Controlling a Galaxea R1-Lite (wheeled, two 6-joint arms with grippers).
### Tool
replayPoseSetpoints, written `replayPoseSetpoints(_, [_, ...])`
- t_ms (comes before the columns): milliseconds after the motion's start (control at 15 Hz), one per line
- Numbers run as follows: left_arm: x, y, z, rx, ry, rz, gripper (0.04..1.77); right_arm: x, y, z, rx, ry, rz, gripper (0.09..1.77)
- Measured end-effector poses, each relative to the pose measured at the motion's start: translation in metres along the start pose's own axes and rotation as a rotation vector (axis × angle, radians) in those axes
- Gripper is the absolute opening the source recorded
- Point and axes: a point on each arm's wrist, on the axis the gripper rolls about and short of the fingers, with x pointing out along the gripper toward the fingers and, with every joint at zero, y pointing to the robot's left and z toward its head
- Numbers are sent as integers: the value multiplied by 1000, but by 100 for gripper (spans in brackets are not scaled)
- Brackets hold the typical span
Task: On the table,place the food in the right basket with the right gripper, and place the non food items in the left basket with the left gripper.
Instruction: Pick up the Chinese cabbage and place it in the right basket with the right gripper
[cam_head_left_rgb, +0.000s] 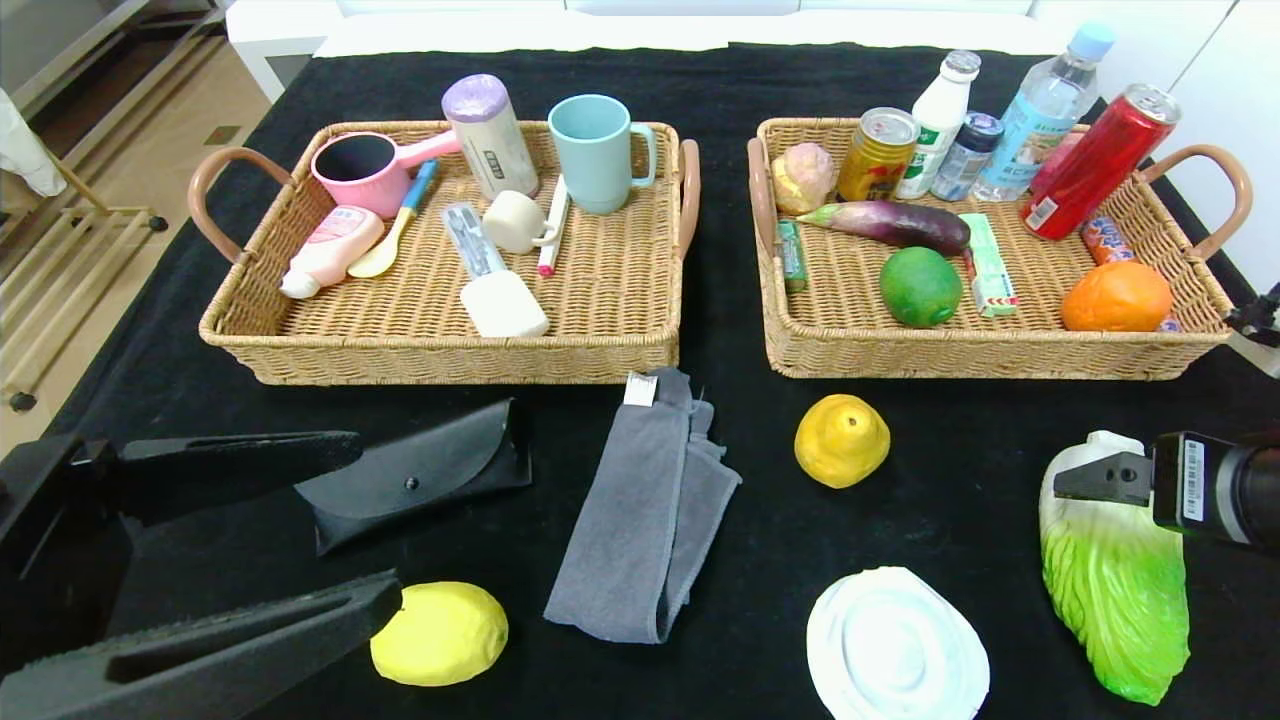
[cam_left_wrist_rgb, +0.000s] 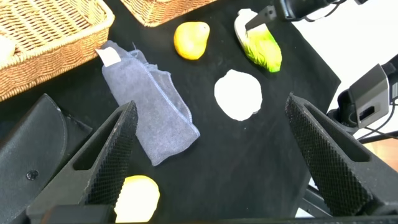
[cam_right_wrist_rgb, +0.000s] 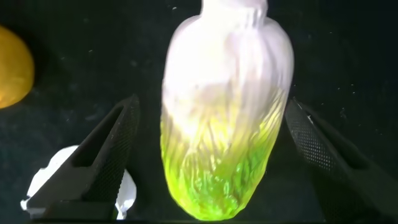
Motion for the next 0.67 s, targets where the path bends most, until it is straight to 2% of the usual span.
replayPoseSetpoints(667, [-1, -2, -1, 3, -2, -13, 172, 17, -1, 2, 9, 38, -44, 171])
